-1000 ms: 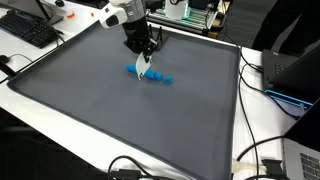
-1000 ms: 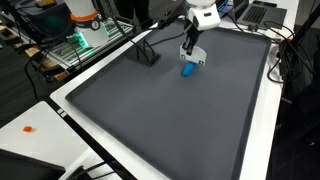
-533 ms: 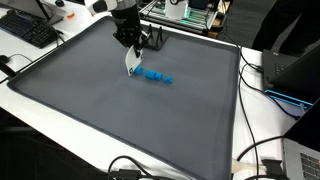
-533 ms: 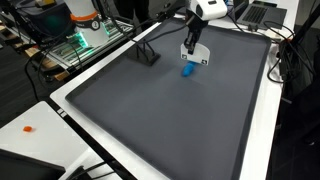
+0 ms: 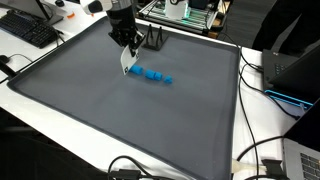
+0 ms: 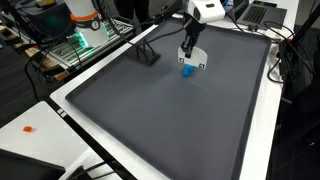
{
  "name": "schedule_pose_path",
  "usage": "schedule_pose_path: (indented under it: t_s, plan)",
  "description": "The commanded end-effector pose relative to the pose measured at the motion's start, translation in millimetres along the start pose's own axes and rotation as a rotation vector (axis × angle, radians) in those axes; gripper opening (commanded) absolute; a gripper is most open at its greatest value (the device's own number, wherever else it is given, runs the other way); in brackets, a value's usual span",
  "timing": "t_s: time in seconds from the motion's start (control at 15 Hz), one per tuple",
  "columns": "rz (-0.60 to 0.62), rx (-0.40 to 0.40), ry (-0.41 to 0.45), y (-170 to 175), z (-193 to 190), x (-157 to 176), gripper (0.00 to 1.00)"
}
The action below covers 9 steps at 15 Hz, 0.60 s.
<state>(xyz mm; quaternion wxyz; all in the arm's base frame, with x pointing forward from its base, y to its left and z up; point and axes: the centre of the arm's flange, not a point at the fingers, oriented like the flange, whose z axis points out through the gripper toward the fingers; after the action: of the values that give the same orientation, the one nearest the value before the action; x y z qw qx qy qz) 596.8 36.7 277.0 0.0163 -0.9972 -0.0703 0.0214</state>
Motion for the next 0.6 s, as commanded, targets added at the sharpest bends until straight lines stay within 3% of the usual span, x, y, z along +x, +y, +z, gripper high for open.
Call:
schedule_pose_path:
  t_s: [0.0,0.53]
  plan:
    - [-0.015,-0.008,-0.021,4.1,13.2,-3.8,0.01]
    - [-0.022,-0.002,-0.050,2.5,38.3,-9.6,0.01]
